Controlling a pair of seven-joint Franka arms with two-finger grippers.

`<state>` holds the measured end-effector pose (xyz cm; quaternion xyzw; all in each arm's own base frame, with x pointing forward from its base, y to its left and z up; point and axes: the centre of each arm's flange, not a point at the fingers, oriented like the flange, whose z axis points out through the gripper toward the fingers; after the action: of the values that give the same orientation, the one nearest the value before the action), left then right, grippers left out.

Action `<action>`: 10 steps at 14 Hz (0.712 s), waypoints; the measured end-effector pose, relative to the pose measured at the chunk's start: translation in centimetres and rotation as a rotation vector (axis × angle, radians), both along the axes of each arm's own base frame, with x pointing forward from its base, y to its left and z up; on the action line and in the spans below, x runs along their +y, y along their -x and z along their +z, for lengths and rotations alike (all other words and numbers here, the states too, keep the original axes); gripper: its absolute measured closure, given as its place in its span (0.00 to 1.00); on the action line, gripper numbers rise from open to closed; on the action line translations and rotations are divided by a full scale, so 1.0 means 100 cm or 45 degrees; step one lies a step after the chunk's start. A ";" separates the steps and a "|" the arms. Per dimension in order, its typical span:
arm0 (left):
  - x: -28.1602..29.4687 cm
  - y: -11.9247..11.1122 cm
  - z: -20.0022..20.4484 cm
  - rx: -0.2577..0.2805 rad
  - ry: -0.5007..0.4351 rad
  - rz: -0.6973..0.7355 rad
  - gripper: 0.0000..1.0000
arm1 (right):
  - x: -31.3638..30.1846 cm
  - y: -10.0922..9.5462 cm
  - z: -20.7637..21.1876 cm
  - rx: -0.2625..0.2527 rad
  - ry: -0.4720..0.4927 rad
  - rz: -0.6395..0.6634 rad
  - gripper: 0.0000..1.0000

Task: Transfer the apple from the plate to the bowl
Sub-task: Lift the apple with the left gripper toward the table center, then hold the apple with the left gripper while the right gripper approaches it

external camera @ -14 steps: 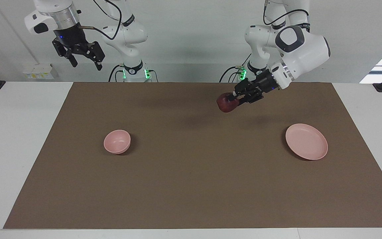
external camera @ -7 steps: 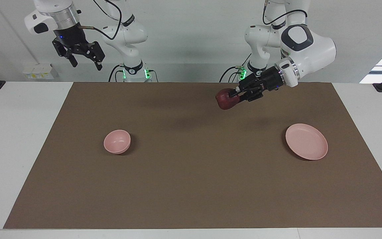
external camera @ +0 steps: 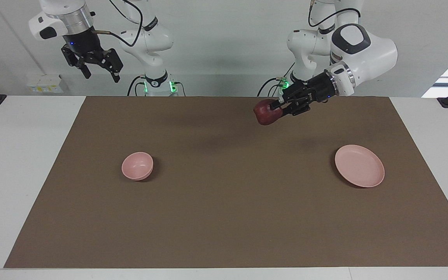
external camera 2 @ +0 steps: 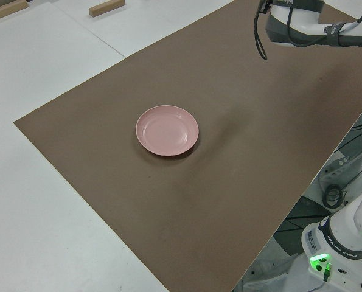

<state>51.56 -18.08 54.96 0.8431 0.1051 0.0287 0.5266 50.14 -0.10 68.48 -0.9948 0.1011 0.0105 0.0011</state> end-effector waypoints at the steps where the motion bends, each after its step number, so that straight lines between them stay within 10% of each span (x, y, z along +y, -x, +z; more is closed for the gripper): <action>1: -0.001 0.001 0.001 -0.003 0.001 -0.001 0.38 | 0.001 0.000 0.000 0.000 -0.003 0.010 0.00; 10: -0.021 0.007 0.005 -0.029 -0.013 -0.006 0.38 | 0.073 -0.025 -0.041 -0.040 -0.211 0.118 0.00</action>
<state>50.87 -20.19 55.42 0.8457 0.0970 0.0375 0.5234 52.64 7.16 64.33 -0.9950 0.0538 0.0034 0.0844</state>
